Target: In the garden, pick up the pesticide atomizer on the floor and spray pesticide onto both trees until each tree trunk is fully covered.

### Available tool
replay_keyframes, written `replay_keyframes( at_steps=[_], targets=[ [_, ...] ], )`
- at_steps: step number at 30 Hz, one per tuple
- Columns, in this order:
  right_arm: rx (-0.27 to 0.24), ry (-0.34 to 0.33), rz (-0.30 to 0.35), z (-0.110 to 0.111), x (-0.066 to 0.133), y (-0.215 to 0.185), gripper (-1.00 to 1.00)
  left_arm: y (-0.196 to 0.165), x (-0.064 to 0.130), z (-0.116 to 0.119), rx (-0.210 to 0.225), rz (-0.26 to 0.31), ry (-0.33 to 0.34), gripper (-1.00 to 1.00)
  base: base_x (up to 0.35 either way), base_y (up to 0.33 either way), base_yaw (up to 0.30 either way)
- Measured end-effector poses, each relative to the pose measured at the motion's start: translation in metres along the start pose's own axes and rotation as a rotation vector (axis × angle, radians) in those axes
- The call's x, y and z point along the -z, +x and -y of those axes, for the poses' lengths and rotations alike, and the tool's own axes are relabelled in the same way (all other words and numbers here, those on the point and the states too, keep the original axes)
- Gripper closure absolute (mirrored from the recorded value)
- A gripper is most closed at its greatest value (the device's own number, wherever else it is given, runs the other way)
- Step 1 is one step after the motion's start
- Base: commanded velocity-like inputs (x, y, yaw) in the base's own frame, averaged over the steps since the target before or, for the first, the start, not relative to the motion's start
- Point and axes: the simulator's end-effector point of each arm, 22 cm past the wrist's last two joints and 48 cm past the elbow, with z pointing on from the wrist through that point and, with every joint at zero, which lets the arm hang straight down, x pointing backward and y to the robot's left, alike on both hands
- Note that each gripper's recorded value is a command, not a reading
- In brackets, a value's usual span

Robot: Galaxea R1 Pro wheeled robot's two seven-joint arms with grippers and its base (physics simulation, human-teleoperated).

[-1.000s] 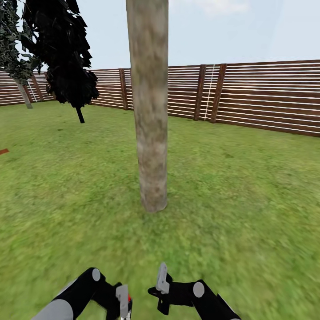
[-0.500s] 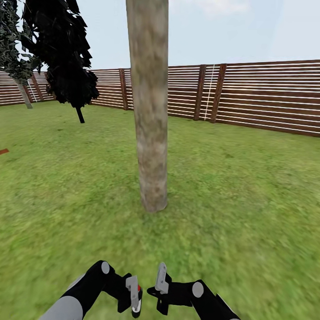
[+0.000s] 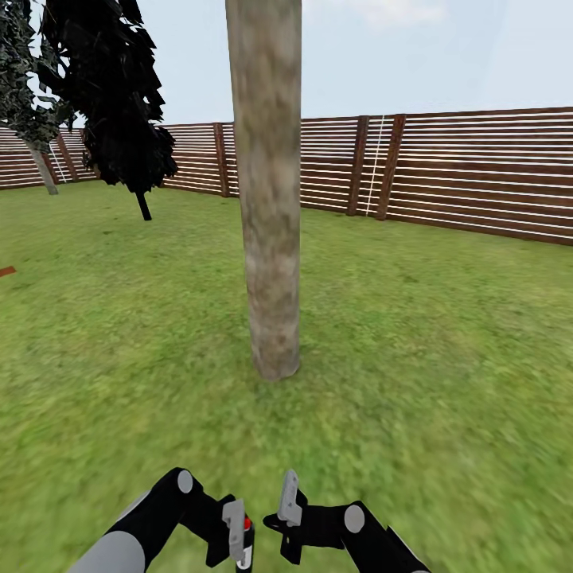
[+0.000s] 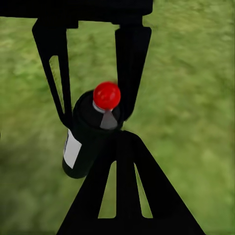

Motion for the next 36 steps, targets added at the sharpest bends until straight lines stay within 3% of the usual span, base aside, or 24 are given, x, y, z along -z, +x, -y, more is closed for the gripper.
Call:
replay_keyframes(
  at_steps=[36],
  targets=[
    [0.001,0.002,0.000,0.001,0.000,0.000,1.00,-0.019,-0.007,0.003,-0.012,0.035,0.010,1.00,0.000,0.000,0.000]
  ],
)
